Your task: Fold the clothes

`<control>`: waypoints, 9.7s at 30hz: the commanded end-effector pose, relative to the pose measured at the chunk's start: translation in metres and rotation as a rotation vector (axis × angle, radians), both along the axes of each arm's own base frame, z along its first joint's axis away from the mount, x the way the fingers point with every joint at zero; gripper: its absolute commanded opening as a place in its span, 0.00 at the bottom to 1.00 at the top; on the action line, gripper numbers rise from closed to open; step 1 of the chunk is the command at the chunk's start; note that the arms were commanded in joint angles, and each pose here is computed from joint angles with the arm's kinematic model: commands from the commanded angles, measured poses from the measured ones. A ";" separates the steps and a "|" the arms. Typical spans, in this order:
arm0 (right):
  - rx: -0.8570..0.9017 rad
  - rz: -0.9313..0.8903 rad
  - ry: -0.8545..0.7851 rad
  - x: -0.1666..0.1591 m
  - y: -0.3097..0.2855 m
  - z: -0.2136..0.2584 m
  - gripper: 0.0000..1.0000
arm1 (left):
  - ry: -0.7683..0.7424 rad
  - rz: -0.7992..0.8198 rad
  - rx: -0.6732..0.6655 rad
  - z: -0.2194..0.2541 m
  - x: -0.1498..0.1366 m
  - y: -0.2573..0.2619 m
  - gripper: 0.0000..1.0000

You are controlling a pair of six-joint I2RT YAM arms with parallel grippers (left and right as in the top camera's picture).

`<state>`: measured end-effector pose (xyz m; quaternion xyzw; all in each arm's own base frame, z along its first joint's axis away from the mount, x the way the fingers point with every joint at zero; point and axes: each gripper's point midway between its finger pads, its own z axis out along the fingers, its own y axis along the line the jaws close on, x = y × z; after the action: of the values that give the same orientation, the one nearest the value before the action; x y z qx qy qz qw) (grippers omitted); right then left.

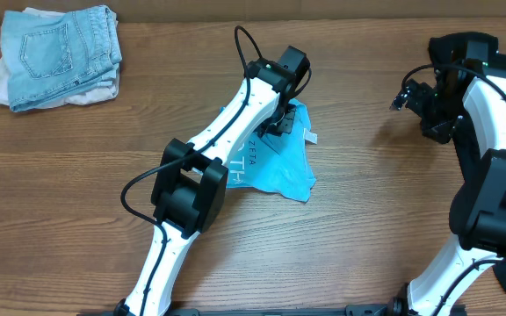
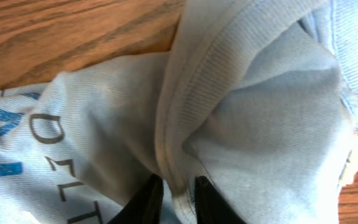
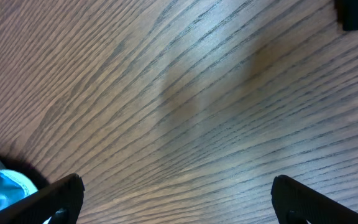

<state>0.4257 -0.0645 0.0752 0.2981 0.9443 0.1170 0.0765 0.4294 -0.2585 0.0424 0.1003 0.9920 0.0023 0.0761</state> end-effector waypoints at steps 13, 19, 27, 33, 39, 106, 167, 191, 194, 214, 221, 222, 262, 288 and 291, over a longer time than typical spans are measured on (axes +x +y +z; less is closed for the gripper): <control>-0.010 -0.003 -0.050 0.007 0.000 0.018 1.00 | 0.022 0.003 0.030 -0.013 -0.003 0.009 0.04; -0.010 -0.003 -0.050 0.007 0.000 0.018 1.00 | 0.000 -0.002 0.006 0.011 0.001 0.002 0.04; -0.010 -0.003 -0.050 0.007 0.000 0.018 1.00 | -0.010 -0.036 -0.078 0.034 0.005 -0.015 0.04; -0.010 -0.003 -0.050 0.007 0.000 0.018 1.00 | 0.047 -0.049 -0.134 0.027 -0.006 -0.025 0.06; -0.010 -0.003 -0.050 0.007 0.000 0.018 1.00 | 0.052 -0.073 -0.140 0.014 -0.013 -0.037 0.19; -0.010 -0.003 -0.050 0.007 0.000 0.018 1.00 | 0.209 -0.108 -0.267 0.037 -0.048 -0.056 0.04; -0.010 -0.003 -0.050 0.007 0.000 0.018 1.00 | 0.095 -0.015 0.035 -0.019 -0.031 -0.004 0.34; -0.013 -0.003 -0.060 0.009 -0.001 0.019 1.00 | 0.094 -0.010 -0.042 -0.019 -0.025 -0.014 0.16; -0.014 -0.003 -0.064 0.010 -0.001 0.019 1.00 | 0.096 -0.003 -0.039 -0.019 -0.023 -0.011 0.15; -0.014 -0.003 -0.064 0.010 -0.001 0.019 1.00 | 0.087 0.006 -0.020 -0.019 -0.020 -0.005 0.06; -0.014 -0.003 -0.064 0.010 -0.001 0.019 1.00 | 0.087 0.006 -0.020 -0.019 -0.020 -0.005 0.04; -0.014 -0.003 -0.064 0.010 -0.001 0.019 1.00 | 0.088 0.006 -0.019 -0.018 -0.021 -0.004 0.04; -0.014 -0.003 -0.064 0.010 -0.001 0.019 1.00 | -0.052 -0.039 -0.160 0.107 0.005 -0.016 1.00; -0.014 -0.003 -0.064 0.010 -0.001 0.019 1.00 | 0.329 0.259 -0.363 0.074 0.001 0.174 1.00; -0.014 -0.003 -0.064 0.010 -0.001 0.019 1.00 | 0.287 0.333 -0.212 0.084 -0.004 0.193 0.99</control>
<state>0.4285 -0.0651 0.0757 0.2973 0.9440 0.1173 0.0824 0.4291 -0.0766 0.1087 -0.0653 0.9814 -0.1610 -0.0813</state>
